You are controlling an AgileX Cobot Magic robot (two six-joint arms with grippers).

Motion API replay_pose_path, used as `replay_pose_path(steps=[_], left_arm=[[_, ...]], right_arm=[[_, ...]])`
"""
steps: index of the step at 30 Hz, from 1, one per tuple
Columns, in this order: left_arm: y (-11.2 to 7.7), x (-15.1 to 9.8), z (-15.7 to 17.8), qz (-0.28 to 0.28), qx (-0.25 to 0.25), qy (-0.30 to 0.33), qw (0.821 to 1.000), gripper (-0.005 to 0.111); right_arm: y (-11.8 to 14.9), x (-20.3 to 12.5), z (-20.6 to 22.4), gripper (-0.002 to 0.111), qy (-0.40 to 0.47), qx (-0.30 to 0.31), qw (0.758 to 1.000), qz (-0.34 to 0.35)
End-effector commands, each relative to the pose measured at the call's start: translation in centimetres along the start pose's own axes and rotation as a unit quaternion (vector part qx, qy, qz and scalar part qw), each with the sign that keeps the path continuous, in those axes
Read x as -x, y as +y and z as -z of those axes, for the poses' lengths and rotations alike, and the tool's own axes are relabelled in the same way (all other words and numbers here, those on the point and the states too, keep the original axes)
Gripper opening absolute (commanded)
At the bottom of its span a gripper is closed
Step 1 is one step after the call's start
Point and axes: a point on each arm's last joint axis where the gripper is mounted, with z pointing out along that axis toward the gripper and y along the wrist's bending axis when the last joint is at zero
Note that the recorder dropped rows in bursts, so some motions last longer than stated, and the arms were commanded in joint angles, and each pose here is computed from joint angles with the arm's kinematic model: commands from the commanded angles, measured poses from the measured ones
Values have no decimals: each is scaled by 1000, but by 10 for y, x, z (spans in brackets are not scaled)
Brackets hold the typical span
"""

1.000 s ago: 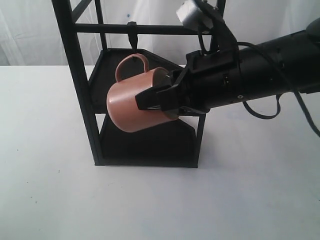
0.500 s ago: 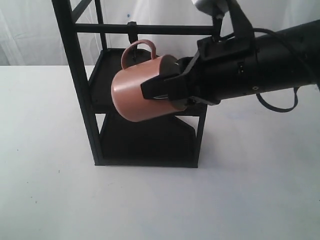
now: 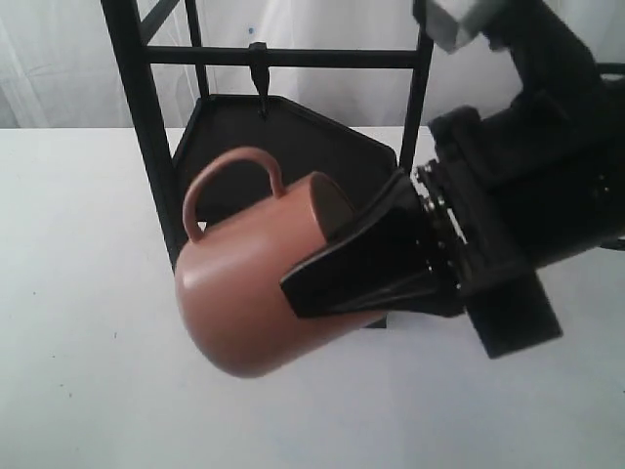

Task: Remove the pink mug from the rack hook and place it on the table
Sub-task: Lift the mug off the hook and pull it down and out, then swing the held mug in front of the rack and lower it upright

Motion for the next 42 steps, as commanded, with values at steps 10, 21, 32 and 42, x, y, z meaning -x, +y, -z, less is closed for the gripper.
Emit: replay_pose_path(steps=[10, 21, 32, 42], left_arm=[[0, 0, 0, -4, 0, -2, 1000, 0], [0, 0, 0, -4, 0, -2, 1000, 0], [0, 0, 0, -4, 0, -2, 1000, 0], [0, 0, 0, -4, 0, -2, 1000, 0]], right_arm=[[-16, -56, -19, 0, 63, -27, 994, -90], [17, -78, -13, 0, 44, -44, 994, -87], [47, -23, 23, 0, -16, -78, 992, -100], [-5, -16, 31, 0, 172, -278, 932, -155]])
